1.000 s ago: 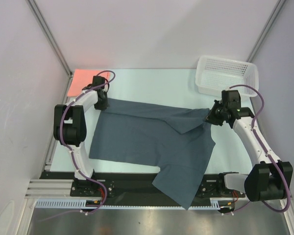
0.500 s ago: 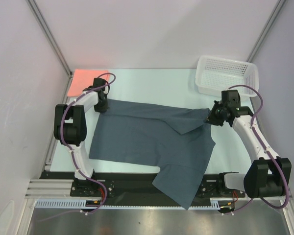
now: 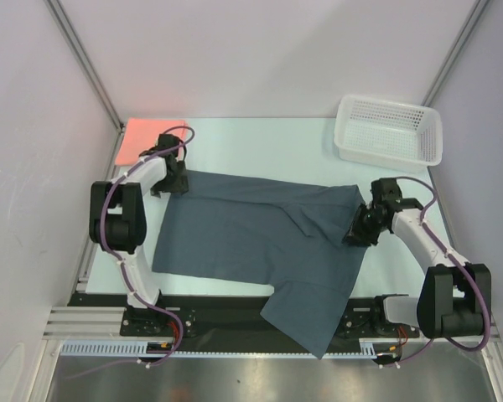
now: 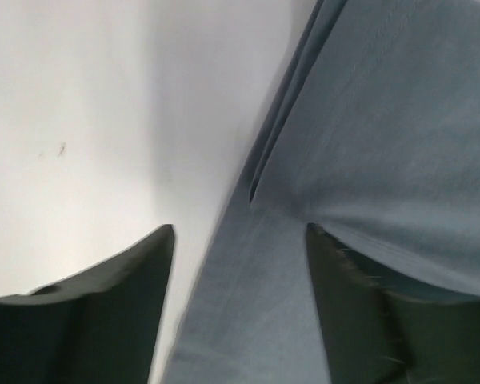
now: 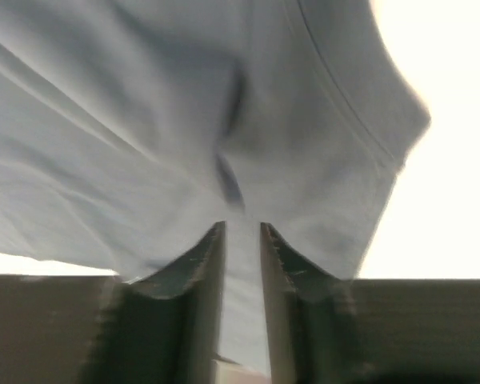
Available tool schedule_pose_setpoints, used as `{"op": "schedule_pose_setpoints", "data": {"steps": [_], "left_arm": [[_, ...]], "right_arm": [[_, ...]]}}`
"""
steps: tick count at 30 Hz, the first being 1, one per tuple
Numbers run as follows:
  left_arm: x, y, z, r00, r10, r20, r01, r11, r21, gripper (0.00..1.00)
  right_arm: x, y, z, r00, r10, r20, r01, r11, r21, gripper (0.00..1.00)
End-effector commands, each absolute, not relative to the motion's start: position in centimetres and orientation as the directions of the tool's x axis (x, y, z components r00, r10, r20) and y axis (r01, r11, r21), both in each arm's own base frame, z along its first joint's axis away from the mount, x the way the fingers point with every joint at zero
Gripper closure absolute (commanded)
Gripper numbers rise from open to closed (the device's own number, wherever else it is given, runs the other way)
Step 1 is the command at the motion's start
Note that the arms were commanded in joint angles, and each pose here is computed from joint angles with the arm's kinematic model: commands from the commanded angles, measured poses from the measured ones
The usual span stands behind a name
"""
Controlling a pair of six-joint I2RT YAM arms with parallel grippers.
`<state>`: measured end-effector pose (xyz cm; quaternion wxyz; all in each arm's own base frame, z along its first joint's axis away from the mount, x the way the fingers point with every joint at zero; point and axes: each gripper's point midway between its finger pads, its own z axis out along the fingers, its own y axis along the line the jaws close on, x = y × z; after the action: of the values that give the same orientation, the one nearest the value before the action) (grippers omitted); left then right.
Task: Fold and stack the t-shirts
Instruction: Fold the tshirt
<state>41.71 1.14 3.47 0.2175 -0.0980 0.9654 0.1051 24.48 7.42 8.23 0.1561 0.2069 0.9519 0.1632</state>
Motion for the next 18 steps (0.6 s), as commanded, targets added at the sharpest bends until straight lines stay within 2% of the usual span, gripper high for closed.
{"op": "schedule_pose_setpoints", "data": {"steps": [1,2,3,4,6,9,10,12,15,18], "left_arm": [[41.5,1.2,10.3,-0.801,-0.223,-0.556,-0.321,0.943,0.084,0.25],[41.6,0.5,11.2,-0.787,-0.234,-0.571,-0.312,0.949,0.042,0.23],[41.7,-0.2,13.1,-0.763,-0.228,-0.604,-0.294,0.956,0.01,0.2],[41.9,-0.6,13.9,-0.751,-0.228,-0.619,-0.288,0.958,-0.004,0.2],[42.8,-1.7,15.3,-0.716,-0.236,-0.657,-0.265,0.962,-0.057,0.21],[44.8,-3.1,15.7,-0.7,-0.248,-0.669,-0.221,0.967,-0.127,0.25],[45.4,-3.4,14.0,-0.729,-0.249,-0.638,-0.223,0.967,-0.123,0.27],[46.7,-4.3,13.9,-0.736,-0.253,-0.628,-0.197,0.968,-0.159,0.34],[48.2,-6.1,12.4,-0.737,-0.278,-0.616,-0.158,0.957,-0.243,0.38],[49.1,-6.6,11.2,-0.739,-0.28,-0.613,-0.148,0.955,-0.258,0.4]], "right_arm": [[21.9,8.1,7.7,-0.895,0.423,-0.143,0.342,0.855,0.391,0.69],[22.5,7.6,8.7,-0.888,0.413,-0.203,0.318,0.869,0.38,0.54],[23.8,7.0,9.5,-0.87,0.408,-0.277,0.296,0.881,0.368,0.44],[25.4,5.7,10.2,-0.847,0.392,-0.359,0.278,0.902,0.33,0.27],[30.7,5.1,12.8,-0.777,0.391,-0.493,0.228,0.905,0.359,0.21],[35.9,4.4,11.8,-0.749,0.407,-0.523,0.245,0.904,0.352,0.2],[36.7,4.4,11.5,-0.747,0.412,-0.522,0.25,0.901,0.354,0.22],[38.8,4.4,10.6,-0.724,0.424,-0.544,0.249,0.896,0.367,0.27],[41.3,3.8,10.6,-0.659,0.457,-0.598,0.264,0.885,0.385,0.34],[43.3,2.9,9.9,-0.622,0.493,-0.609,0.282,0.866,0.414,0.47]]}}
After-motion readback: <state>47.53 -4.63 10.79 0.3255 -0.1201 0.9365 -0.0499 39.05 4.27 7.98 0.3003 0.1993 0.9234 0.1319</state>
